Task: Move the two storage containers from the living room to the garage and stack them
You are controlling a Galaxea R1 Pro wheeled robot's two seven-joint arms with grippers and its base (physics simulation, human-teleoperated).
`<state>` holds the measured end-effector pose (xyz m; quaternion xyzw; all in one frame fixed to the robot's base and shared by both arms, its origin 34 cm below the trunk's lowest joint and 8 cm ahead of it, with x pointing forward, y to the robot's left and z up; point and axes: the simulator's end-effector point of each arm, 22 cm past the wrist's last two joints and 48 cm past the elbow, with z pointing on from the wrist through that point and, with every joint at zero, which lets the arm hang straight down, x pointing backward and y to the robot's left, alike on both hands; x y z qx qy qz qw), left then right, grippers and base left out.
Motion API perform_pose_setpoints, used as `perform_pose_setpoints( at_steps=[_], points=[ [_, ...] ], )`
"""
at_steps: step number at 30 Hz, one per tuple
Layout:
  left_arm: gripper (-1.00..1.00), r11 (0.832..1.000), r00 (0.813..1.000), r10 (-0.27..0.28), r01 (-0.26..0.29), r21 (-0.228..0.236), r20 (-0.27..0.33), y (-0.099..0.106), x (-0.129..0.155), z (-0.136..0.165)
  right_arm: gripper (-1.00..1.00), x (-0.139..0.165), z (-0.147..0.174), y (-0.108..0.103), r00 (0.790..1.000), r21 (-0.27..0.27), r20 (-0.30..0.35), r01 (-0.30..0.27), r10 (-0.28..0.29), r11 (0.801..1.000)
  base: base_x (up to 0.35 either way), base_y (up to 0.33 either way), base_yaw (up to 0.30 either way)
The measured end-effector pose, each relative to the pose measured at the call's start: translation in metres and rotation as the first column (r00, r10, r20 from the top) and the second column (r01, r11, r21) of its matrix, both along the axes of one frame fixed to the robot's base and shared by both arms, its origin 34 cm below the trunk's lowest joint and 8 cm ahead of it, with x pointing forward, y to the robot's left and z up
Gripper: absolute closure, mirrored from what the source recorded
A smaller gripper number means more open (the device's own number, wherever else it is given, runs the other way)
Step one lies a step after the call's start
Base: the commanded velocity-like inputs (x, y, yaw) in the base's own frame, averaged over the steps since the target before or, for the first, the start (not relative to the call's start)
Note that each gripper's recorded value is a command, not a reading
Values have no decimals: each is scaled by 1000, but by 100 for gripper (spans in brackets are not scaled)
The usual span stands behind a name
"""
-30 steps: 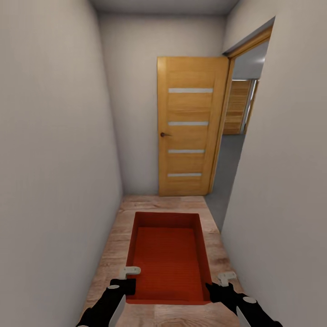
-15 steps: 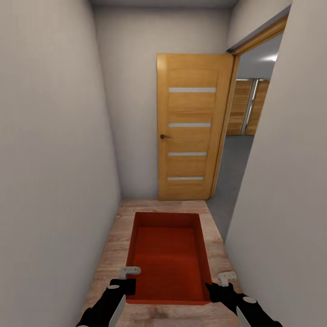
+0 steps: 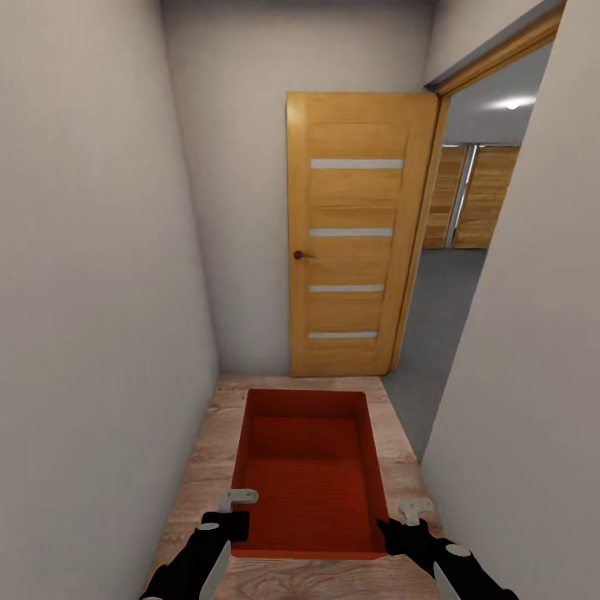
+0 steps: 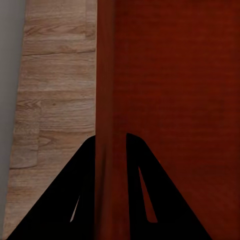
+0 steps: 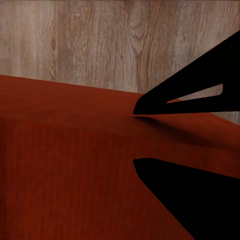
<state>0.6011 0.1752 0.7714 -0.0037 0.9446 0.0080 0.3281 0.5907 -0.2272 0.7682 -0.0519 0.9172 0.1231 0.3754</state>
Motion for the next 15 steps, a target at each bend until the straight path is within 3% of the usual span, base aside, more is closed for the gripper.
perform_pose_setpoints(
  at_steps=[15],
  points=[
    [100,1000,1000,0,0,0,0,0,0,0,100,0,0,0,1000,0,0,0,0,1000,323,0,0]
  ],
)
